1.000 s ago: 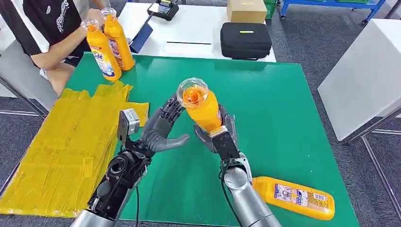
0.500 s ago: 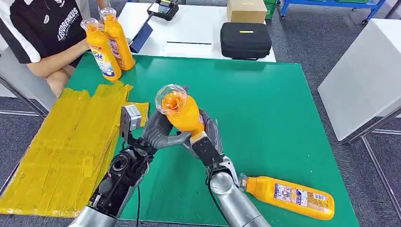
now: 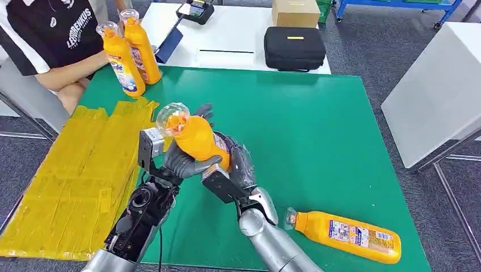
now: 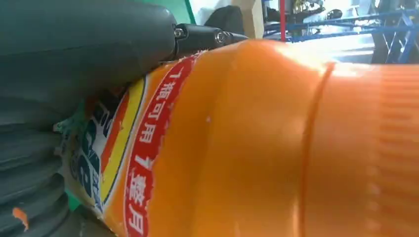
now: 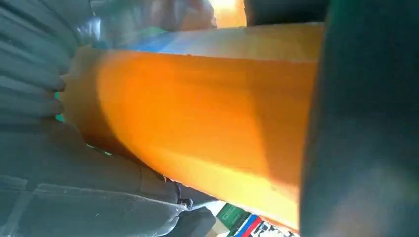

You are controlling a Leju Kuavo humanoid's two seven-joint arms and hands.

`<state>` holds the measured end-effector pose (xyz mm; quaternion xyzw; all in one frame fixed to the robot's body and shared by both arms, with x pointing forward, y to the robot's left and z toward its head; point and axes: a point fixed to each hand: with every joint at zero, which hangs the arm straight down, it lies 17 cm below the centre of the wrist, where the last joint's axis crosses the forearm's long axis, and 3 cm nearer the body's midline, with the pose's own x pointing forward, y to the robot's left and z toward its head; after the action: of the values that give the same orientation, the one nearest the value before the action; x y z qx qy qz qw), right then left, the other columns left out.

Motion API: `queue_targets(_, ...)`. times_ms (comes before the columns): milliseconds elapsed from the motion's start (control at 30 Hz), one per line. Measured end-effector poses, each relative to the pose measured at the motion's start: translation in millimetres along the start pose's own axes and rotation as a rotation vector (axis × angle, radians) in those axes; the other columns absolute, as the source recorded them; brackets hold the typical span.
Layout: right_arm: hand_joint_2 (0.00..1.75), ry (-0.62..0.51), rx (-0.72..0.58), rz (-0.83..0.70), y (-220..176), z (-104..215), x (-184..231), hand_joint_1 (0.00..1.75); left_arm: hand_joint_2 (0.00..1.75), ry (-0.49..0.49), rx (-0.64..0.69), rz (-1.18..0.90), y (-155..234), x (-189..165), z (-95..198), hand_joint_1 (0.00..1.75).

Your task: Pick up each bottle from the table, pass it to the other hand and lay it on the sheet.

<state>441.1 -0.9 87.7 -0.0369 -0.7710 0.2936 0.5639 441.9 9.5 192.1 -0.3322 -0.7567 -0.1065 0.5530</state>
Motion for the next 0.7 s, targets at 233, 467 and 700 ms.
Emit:
queue_targets(233, 1.75, 0.011, 0.024, 0.015, 7, -1, -3, 1.75, 1.75, -0.005, 0.032, -0.004, 9, -1, 1, 1.47)
queue_targets(467, 1.75, 0.012, 0.04, 0.021, 12, -2, -2, 1.75, 1.75, -0.029, 0.091, 0.01, 21, 1, 5, 1.75)
queue_targets(700, 1.75, 0.008, 0.05, 0.024, 16, -1, -2, 1.75, 1.75, -0.039, 0.111, 0.024, 27, 2, 7, 1.75)
